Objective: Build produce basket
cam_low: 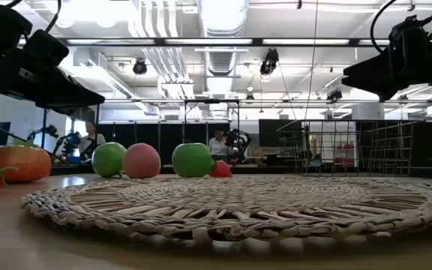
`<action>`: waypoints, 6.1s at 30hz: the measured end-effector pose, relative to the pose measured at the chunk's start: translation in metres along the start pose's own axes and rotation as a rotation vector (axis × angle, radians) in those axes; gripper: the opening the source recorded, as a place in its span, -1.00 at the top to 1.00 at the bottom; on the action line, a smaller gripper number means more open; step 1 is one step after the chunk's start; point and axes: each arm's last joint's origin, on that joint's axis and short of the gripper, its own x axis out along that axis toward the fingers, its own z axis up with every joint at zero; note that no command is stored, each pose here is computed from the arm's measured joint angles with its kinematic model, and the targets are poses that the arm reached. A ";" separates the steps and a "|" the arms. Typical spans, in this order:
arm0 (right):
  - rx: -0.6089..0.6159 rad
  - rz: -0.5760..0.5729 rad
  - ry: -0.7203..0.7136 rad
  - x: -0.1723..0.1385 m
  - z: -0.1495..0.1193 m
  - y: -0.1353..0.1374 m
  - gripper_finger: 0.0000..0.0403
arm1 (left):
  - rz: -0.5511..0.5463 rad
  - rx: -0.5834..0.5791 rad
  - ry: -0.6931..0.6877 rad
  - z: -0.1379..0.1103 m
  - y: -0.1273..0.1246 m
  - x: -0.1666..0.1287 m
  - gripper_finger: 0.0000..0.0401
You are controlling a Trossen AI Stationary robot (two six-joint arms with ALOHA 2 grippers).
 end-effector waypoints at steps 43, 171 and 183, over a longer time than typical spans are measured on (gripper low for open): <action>0.000 0.000 -0.001 0.000 0.000 0.000 -0.15 | 0.000 0.000 0.000 0.000 0.000 0.000 0.98; -0.362 -0.197 1.495 0.195 0.077 0.008 -0.17 | 0.000 0.000 0.002 0.000 0.000 0.000 0.98; -0.376 -0.189 1.493 0.209 0.059 -0.011 0.19 | 0.000 0.000 0.002 0.000 0.000 0.000 0.98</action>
